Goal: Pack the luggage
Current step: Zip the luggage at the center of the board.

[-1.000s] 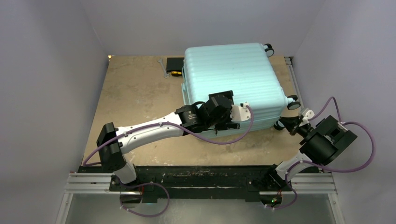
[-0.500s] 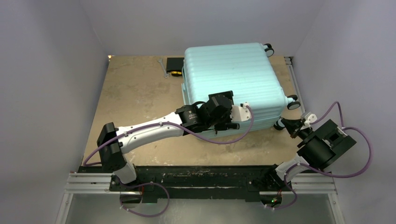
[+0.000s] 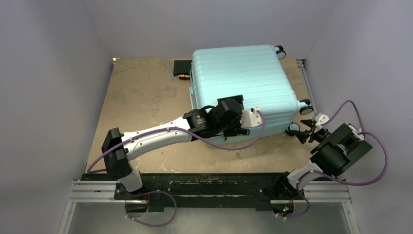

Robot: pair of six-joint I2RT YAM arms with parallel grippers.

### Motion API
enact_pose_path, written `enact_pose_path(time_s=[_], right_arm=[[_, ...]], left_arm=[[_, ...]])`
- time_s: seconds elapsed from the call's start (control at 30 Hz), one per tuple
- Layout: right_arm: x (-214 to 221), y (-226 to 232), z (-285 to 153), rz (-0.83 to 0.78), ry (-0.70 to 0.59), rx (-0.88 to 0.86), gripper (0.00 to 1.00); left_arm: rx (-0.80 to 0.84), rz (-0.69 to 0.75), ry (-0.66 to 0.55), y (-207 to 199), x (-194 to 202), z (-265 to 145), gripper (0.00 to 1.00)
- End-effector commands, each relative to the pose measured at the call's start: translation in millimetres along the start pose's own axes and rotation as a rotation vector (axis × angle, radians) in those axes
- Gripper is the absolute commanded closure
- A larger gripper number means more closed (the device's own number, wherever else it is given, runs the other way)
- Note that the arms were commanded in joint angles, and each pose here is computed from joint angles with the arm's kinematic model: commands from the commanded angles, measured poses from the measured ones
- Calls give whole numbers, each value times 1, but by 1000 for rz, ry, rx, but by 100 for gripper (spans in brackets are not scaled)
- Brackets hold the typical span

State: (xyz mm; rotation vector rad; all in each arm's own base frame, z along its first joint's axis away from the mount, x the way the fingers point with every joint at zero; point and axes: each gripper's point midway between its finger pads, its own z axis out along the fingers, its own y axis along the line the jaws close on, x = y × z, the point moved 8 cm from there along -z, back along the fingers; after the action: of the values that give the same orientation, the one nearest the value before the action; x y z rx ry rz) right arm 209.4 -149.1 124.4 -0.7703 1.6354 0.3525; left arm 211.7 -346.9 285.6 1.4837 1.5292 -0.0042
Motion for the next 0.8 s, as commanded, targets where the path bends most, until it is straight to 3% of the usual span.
enact_pose_path(time_s=[0.0, 0.3, 0.43, 0.6, 0.77], right_arm=[[-1, -11, 4, -210, 37, -56, 33], [-18, -19, 29, -181, -44, -96, 36], [-24, -23, 31, -180, -50, -101, 43], [-24, -24, 30, -179, -44, -103, 64], [-24, -17, 34, -197, -44, -120, 93]], left_arm=[[-17, -22, -41, 8, -11, -7, 1], [-20, -20, -42, 8, -10, -10, 1], [-17, -17, -38, 6, -7, -8, 1], [-16, -16, -38, 5, -7, -8, 1], [-15, -9, -32, 5, -5, -8, 1]])
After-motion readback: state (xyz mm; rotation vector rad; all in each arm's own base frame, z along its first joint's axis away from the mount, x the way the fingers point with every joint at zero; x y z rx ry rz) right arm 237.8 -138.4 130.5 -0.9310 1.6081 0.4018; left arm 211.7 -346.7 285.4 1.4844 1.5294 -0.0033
